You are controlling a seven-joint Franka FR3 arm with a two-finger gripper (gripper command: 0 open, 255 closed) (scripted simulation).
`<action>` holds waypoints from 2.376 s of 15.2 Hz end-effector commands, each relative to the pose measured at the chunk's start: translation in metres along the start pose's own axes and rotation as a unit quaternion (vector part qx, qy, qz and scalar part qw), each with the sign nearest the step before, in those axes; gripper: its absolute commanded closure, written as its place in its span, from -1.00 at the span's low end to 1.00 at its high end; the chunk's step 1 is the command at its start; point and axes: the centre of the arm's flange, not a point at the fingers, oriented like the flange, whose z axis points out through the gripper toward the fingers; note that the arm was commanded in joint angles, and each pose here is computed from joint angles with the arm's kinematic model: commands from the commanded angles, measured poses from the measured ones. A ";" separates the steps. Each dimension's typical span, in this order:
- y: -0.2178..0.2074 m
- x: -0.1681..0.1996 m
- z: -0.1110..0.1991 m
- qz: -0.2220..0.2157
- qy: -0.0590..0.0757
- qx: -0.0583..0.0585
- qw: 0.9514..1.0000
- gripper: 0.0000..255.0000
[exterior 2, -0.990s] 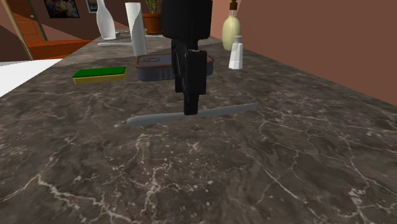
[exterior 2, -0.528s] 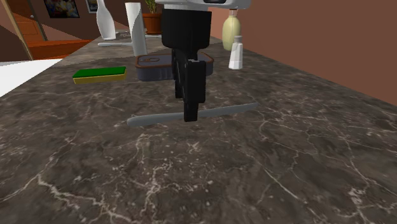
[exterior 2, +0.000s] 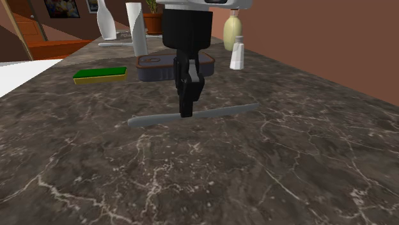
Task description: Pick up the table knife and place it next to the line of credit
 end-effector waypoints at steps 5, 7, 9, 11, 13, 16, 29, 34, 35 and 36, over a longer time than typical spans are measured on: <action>0.000 0.000 0.000 0.000 0.000 0.000 1.000 1.00; 0.000 -0.001 -0.010 0.000 0.000 0.000 1.000 1.00; 0.000 -0.001 -0.021 0.000 0.000 0.000 1.000 1.00; 0.000 -0.002 -0.032 0.000 0.000 0.000 1.000 1.00; 0.000 -0.002 -0.042 0.000 0.000 0.000 1.000 1.00; 0.000 -0.003 -0.058 0.000 0.000 0.000 1.000 1.00; -0.066 -0.009 -0.097 0.000 0.000 0.000 1.000 1.00; -0.132 -0.013 -0.095 0.000 0.000 0.000 1.000 1.00; -0.145 -0.014 -0.094 0.000 0.000 0.000 1.000 1.00; -0.158 -0.014 -0.094 0.000 0.000 0.000 1.000 1.00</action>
